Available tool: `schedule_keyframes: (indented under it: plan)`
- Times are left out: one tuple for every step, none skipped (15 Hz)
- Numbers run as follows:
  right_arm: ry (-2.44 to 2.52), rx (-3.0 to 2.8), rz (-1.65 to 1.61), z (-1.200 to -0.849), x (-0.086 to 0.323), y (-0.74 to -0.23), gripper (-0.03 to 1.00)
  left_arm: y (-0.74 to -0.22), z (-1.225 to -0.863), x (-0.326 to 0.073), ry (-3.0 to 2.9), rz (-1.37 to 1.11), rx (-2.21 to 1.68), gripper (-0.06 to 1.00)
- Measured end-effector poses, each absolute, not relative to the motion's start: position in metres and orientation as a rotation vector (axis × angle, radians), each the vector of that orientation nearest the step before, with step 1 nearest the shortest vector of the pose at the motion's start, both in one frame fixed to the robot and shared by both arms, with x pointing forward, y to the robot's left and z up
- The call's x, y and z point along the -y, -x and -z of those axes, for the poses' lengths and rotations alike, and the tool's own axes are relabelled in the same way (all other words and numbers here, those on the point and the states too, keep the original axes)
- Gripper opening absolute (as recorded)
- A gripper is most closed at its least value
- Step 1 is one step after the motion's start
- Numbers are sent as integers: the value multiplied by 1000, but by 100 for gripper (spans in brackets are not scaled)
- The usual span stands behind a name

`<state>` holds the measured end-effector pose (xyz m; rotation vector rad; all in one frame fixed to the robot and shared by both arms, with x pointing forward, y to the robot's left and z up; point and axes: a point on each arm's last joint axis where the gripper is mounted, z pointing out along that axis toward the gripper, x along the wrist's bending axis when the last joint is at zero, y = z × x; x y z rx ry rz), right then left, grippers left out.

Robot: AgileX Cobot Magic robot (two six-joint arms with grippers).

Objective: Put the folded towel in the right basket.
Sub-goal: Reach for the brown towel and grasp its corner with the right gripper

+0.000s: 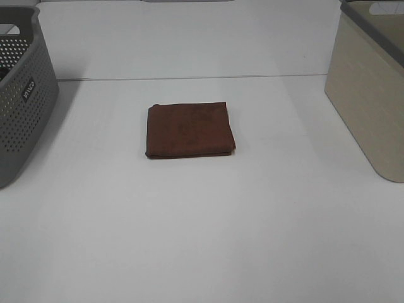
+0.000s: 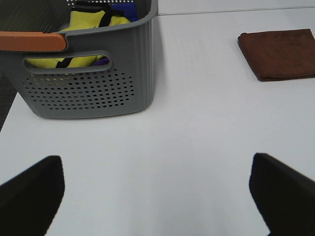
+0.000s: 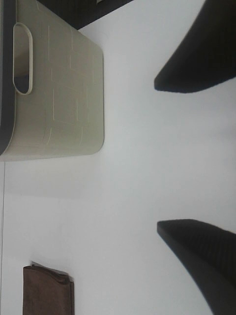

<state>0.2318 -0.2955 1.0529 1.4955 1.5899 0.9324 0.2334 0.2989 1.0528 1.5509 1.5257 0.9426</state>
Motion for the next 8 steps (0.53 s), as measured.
schedule_keyframes:
  plan:
    - [-1496, -1590, -932, -1053, 295, -232, 69, -233, -1053, -299, -1551, -943, -1526, 97]
    - [-1496, -1590, -932, -1053, 295, -232, 69, -233, -1053, -299, -1551, -943, -1526, 97]
    - [-1496, -1590, -932, -1053, 295, -232, 69, -233, -1053, -299, -1551, -943, -1526, 97]
    - [-1496, -1590, -932, -1053, 295, -232, 69, -233, -1053, -299, -1551, -943, -1526, 97]
    - [-1496, -1590, -932, -1053, 295, -232, 69, -233, -1053, -299, -1551, -943, -1526, 97]
    - [-1496, -1590, -932, -1053, 295, -232, 69, -233, -1053, -299, -1551, -943, -1526, 97]
    - [-1496, -1590, -932, -1053, 295, -232, 69, -233, -1053, -299, -1551, -943, -1526, 97]
    - [-1496, -1590, -932, -1053, 295, -232, 69, -233, -1053, -299, -1551, -943, -1526, 97]
